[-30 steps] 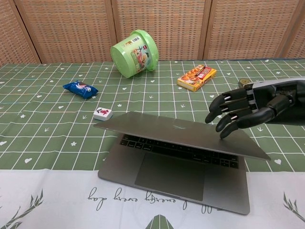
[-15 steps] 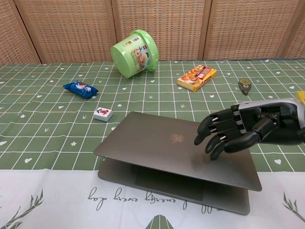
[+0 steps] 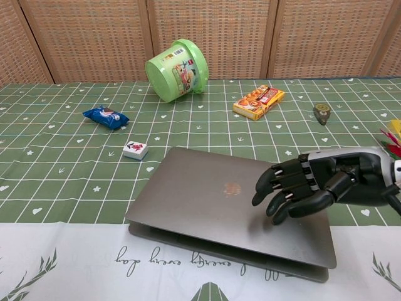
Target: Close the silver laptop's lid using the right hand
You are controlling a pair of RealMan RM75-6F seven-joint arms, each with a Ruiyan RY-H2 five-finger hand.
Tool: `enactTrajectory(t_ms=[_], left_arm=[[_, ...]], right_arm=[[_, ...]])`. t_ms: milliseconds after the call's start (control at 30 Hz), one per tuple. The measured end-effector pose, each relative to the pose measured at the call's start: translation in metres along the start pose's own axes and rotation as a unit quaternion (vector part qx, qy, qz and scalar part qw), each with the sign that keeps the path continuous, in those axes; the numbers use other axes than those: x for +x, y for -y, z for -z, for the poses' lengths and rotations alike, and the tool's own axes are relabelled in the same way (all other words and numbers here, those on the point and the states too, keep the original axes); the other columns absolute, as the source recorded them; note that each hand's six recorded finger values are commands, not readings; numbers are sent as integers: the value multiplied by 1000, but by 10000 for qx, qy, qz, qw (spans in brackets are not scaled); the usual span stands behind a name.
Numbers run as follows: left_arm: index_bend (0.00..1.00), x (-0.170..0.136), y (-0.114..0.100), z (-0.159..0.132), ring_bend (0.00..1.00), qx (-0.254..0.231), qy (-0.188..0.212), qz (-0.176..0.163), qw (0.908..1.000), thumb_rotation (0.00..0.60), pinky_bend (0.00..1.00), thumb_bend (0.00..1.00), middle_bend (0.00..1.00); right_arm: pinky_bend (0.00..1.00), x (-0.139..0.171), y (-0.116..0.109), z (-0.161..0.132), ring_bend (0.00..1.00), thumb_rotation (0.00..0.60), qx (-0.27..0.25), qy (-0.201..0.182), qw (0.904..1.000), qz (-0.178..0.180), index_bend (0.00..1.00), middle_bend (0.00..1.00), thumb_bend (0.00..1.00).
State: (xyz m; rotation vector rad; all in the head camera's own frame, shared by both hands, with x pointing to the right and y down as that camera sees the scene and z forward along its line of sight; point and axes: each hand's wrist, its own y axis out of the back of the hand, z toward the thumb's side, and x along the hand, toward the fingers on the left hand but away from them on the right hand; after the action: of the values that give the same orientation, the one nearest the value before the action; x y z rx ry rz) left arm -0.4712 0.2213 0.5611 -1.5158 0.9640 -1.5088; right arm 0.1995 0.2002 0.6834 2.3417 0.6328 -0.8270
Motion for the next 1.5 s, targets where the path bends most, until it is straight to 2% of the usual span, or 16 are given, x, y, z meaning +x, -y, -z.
enactTrajectory(t_ms=[333,633,767,900,1000,1067,1167,1267,1367,1467,1500], left_arm=[[0,0,1,-1,0,10,16,8,10000,600,0,0,0],[0,0,1,-1,0,22,23,13,10000,600,0,0,0],[0,0,0,-1,0,16,21,-6,10000,600,0,0,0],[0,0,-1,-1,0,12,17,-36,10000,600,0,0,0],[0,-1,-1,0,0,8,3,-52,10000,600,0,0,0],[0,-1,0,0,0,15,8,-48,10000,600,0,0,0],[0,-1,0,-1,0,23,25,-53,10000,600,0,0,0],[0,-2,-1,-2,0,28,35,-82,10000,600,0,0,0],[0,-3,-2,-2,0,33,33,-101,9999,600,0,0,0],[0,-4,-2,-2,0,40,28,-110,9999,600,0,0,0],[0,-4,-2,-2,0,43,26,-114,9999,600,0,0,0]], right_arm=[[341,-4,1,13,381,597,-38,92,9999,14,417,407,295],[305,-3,4,13,374,600,-55,22,10000,-27,411,375,295],[216,0,5,7,287,598,-62,-154,9999,-22,362,274,294],[26,7,4,-5,99,599,107,-533,9985,72,266,106,295],[0,14,-2,-11,6,600,401,-786,9957,285,175,13,296],[0,20,-9,-15,0,600,684,-969,9917,504,107,0,293],[0,32,-20,-18,0,599,1297,-1194,9797,958,22,0,261],[0,47,-33,-18,0,598,1962,-1266,9609,1486,0,0,235],[0,63,-46,-15,0,597,2587,-1218,9368,2018,0,0,225],[0,79,-57,-11,0,600,3157,-1098,9085,2507,0,0,221],[0,86,-61,-9,0,600,3386,-1036,8955,2695,0,0,220]])
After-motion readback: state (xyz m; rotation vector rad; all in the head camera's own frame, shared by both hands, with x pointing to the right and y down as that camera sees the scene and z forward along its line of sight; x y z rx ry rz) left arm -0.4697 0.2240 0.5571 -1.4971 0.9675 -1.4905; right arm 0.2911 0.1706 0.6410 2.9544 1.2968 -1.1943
